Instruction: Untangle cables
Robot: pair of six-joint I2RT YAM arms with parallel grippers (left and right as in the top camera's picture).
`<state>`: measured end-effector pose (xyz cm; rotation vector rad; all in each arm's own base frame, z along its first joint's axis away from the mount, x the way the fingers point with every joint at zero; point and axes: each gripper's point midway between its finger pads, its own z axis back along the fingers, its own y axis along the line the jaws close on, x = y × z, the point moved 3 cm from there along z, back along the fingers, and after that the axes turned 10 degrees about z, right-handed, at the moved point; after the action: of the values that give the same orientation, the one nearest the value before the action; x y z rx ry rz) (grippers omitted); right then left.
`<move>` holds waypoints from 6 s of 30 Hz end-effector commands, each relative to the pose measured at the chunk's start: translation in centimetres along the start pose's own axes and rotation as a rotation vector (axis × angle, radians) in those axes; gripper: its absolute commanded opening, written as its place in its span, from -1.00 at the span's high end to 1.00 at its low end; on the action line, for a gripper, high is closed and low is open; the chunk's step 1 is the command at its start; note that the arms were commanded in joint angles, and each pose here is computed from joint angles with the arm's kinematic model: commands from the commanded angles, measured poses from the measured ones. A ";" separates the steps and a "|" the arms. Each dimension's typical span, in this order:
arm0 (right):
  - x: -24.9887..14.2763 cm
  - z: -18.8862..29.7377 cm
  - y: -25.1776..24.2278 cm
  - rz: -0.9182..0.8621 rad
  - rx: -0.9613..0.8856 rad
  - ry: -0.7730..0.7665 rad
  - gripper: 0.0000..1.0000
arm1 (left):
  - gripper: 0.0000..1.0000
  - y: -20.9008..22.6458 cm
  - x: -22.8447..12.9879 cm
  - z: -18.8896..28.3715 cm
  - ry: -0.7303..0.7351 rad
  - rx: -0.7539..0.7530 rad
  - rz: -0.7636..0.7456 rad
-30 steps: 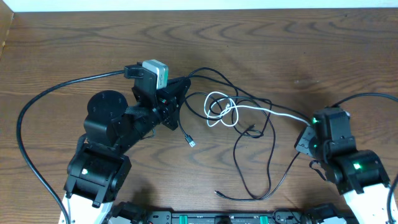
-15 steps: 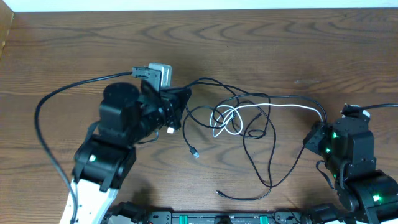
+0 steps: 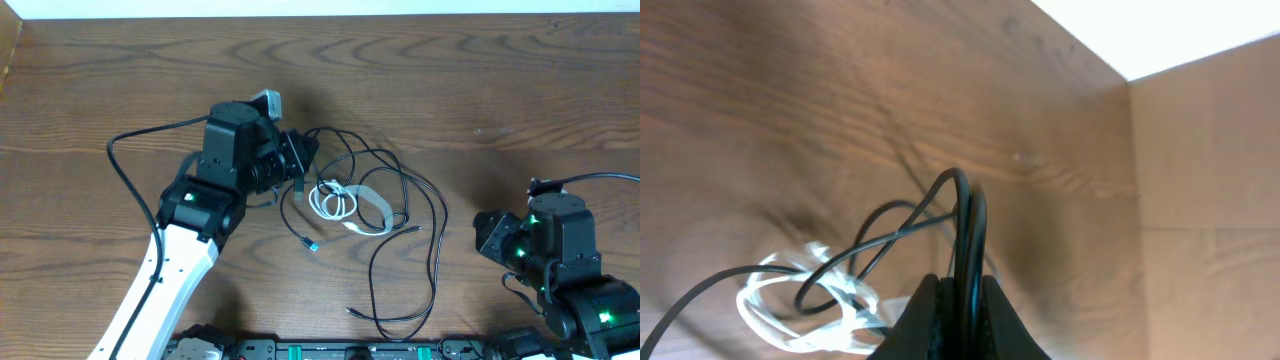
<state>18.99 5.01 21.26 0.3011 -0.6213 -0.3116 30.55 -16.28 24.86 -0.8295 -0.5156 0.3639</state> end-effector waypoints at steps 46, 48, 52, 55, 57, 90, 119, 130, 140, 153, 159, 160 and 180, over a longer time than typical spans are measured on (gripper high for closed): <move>-1.9 -4.9 11.2 0.924 0.740 0.120 -0.60 | 0.85 -10.2 1.1 3.7 0.207 -0.477 0.648; -2.2 -5.0 11.6 0.934 0.756 0.125 -0.62 | 0.85 -10.2 1.3 3.7 0.202 -0.480 0.662; -3.1 -5.8 12.4 0.962 0.778 0.149 -0.51 | 0.85 -10.5 1.4 3.8 0.210 -0.493 0.690; -3.1 -7.1 12.8 0.983 0.756 0.148 -0.43 | 0.85 -10.8 1.4 4.0 0.216 -0.507 0.697; -2.7 -7.7 13.0 0.990 0.744 0.130 -0.49 | 0.85 -10.9 1.3 4.1 0.229 -0.508 0.717; -1.8 -10.3 13.5 0.921 0.750 0.137 0.84 | 0.85 -10.9 1.4 4.1 0.212 -0.511 0.682; 8.2 11.8 1.1 0.441 0.049 -0.775 0.98 | 0.83 11.7 7.2 1.0 -0.572 0.716 0.100; 4.1 8.1 4.2 0.440 0.373 -0.462 0.59 | 0.85 5.4 3.2 -5.1 -0.135 0.227 0.215; 2.1 2.3 4.5 0.159 0.492 -0.107 0.06 | 0.85 -4.0 3.4 -2.3 -0.013 -0.231 0.580; 0.1 -3.9 6.0 0.225 0.574 0.072 -0.06 | 0.85 -9.0 4.0 3.7 -0.009 -0.464 0.774; -1.6 -5.4 10.0 0.368 0.794 0.033 -0.25 | 0.85 -9.3 4.2 4.4 0.020 -0.494 0.996; -1.8 -5.7 10.2 0.355 0.802 0.032 -0.25 | 0.85 -9.3 4.4 4.5 0.014 -0.497 1.019; -4.5 -12.8 13.7 0.277 0.731 -0.110 -0.54 | 0.85 -9.4 4.7 4.6 -0.001 -0.511 1.030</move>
<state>25.02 21.59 15.23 0.9445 -0.8536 0.2573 33.10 -17.25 34.74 -1.5338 -0.1170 1.2235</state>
